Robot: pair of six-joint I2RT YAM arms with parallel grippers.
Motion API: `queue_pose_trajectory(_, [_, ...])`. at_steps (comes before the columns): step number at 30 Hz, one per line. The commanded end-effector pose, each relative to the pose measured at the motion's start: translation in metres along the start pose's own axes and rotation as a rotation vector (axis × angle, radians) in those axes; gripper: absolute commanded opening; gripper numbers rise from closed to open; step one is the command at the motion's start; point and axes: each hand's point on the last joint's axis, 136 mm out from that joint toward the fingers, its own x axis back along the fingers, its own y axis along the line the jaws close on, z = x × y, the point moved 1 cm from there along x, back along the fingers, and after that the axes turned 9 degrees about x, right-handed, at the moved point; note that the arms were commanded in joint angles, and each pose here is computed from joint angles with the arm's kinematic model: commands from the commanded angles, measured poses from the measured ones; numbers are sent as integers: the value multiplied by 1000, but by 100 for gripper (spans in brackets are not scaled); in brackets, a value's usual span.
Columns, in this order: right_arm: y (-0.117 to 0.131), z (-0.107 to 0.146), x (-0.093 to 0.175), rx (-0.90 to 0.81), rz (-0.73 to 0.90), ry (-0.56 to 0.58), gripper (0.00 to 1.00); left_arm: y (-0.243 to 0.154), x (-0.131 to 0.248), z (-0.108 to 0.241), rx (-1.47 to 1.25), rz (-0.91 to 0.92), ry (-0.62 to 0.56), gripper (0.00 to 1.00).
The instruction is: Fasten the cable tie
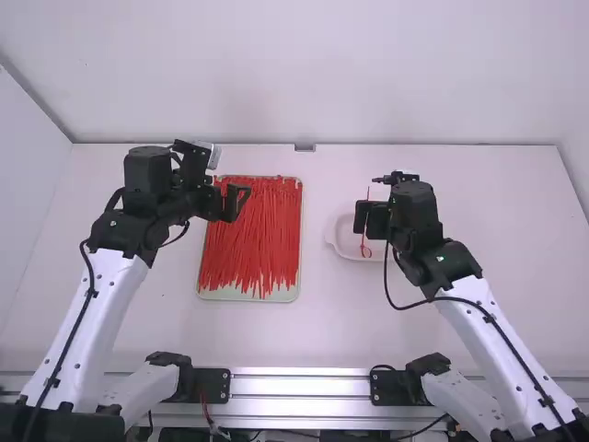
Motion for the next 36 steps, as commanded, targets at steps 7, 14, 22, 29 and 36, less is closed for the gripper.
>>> queue_pose_trajectory(7, [-1, -12, 7, -3, 6, -33, 98, 0, 1, 2, 5, -3, 2, 99])
queue_pose_trajectory(14, [-10, -11, 11, 13, -5, -76, 93, 21, 12, -1, 27, -82, -63, 94])
queue_pose_trajectory(22, [-27, -10, 22, 60, -19, -178, 83, 38, 29, -3, 7, -186, -176, 84])
queue_pose_trajectory(29, [-70, -5, 39, 99, 121, -311, 69, 51, 50, -1, -22, -299, -323, 71])
queue_pose_trajectory(36, [-88, 14, 53, 74, 198, -416, 53, 62, 74, 3, -40, -398, -488, 56])
